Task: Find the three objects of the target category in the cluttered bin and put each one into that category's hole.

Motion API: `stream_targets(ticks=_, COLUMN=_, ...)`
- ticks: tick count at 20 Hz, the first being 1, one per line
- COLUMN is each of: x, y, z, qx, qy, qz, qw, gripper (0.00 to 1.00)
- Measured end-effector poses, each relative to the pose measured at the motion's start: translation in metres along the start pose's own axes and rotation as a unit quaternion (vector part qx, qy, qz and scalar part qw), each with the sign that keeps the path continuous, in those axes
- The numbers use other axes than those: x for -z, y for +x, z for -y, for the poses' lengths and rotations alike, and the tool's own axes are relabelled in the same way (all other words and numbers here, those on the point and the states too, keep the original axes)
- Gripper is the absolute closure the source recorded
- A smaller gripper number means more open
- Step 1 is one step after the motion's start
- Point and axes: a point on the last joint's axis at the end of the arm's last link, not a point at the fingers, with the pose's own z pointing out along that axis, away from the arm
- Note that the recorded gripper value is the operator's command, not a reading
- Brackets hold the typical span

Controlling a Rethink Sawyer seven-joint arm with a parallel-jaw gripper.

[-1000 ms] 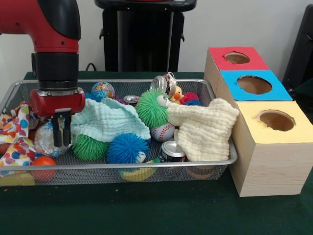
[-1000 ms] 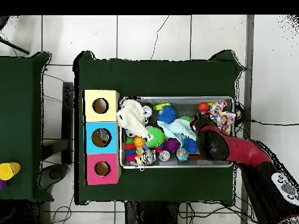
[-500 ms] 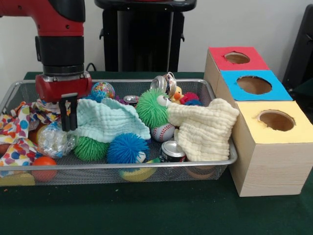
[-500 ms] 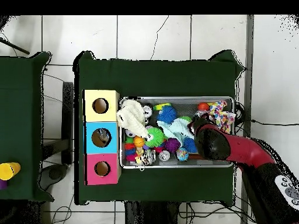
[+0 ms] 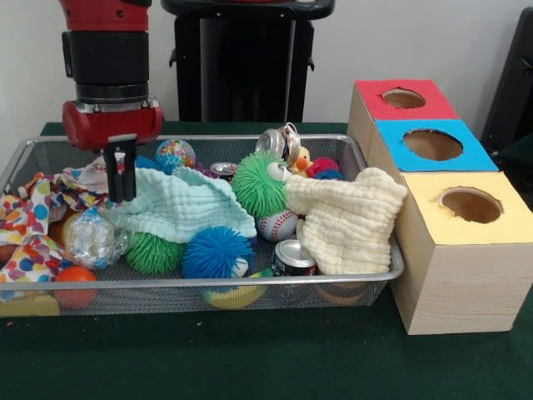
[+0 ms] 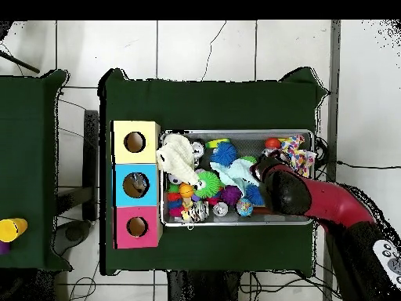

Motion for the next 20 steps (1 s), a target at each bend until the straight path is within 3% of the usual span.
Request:
stream_targets(ticks=8, x=0.007, y=0.01, z=0.004, qx=-0.018, qy=-0.006, qz=0.007, qw=0.9998, gripper=1.0)
stream_targets(ticks=12, x=0.013, y=0.023, z=0.009, qx=-0.045, qy=-0.016, qz=0.016, qw=0.9987, gripper=1.0)
stream_targets(ticks=17, x=0.023, y=0.032, z=0.013, qx=-0.096, qy=-0.026, qz=0.021, qw=0.9948, gripper=1.0)
stream_targets(ticks=20, x=0.034, y=0.027, z=0.015, qx=-0.145, qy=-0.02, qz=0.026, qw=0.9889, gripper=1.0)
